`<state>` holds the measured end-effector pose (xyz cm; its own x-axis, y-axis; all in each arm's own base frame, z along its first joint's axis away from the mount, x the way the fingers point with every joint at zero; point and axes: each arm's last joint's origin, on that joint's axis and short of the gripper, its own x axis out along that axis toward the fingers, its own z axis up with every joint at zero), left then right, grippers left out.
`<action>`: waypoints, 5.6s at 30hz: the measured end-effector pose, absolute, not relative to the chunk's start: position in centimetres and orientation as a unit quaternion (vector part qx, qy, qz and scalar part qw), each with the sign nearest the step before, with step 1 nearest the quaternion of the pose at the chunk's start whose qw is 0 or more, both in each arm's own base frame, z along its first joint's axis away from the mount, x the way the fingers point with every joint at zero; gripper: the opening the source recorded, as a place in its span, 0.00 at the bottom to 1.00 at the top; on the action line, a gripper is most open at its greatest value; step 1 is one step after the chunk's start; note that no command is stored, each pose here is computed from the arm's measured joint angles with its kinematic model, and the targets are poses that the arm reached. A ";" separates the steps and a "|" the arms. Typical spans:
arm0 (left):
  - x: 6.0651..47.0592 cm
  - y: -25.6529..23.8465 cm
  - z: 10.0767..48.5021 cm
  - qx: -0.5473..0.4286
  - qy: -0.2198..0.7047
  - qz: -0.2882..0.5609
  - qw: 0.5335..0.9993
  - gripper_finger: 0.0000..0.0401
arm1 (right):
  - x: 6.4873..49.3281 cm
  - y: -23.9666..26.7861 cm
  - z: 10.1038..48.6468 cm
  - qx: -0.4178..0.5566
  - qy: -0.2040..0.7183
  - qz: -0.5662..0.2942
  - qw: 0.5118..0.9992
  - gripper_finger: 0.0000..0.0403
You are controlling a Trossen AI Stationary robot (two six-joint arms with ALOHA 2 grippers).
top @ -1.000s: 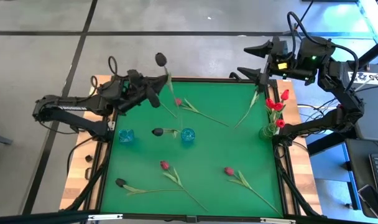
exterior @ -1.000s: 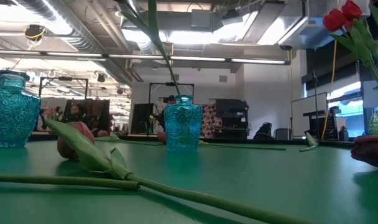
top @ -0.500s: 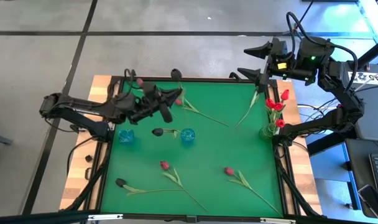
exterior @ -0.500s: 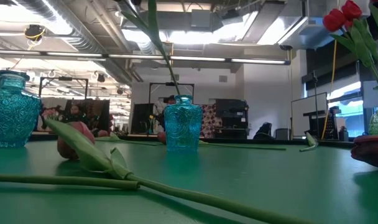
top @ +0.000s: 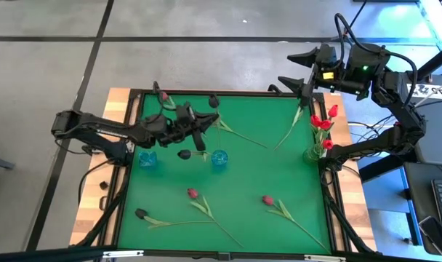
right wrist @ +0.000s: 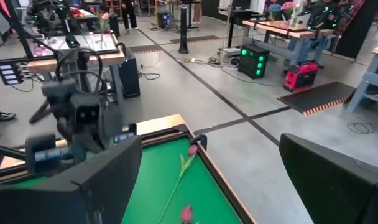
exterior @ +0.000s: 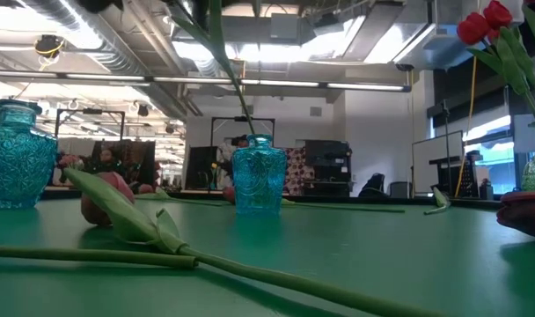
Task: Sort flowers into vase by color
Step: Put the black flower into the right blue flower vase
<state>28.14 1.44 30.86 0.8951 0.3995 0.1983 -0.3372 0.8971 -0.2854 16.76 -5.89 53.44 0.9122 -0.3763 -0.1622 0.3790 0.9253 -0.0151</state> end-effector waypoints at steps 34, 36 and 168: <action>30.1 0.3 27.0 -0.024 -0.005 0.149 0.988 0.09 | 17.5 -6.1 52.2 0.028 0.133 -0.196 0.971 0.94; 29.7 0.3 27.3 -0.024 0.005 0.151 0.988 0.16 | 17.4 -6.1 52.1 0.029 0.140 -0.196 0.970 0.94; 27.1 3.4 34.1 -0.093 0.275 0.136 0.947 0.36 | 5.8 -10.1 48.6 0.327 0.245 -0.490 0.770 0.94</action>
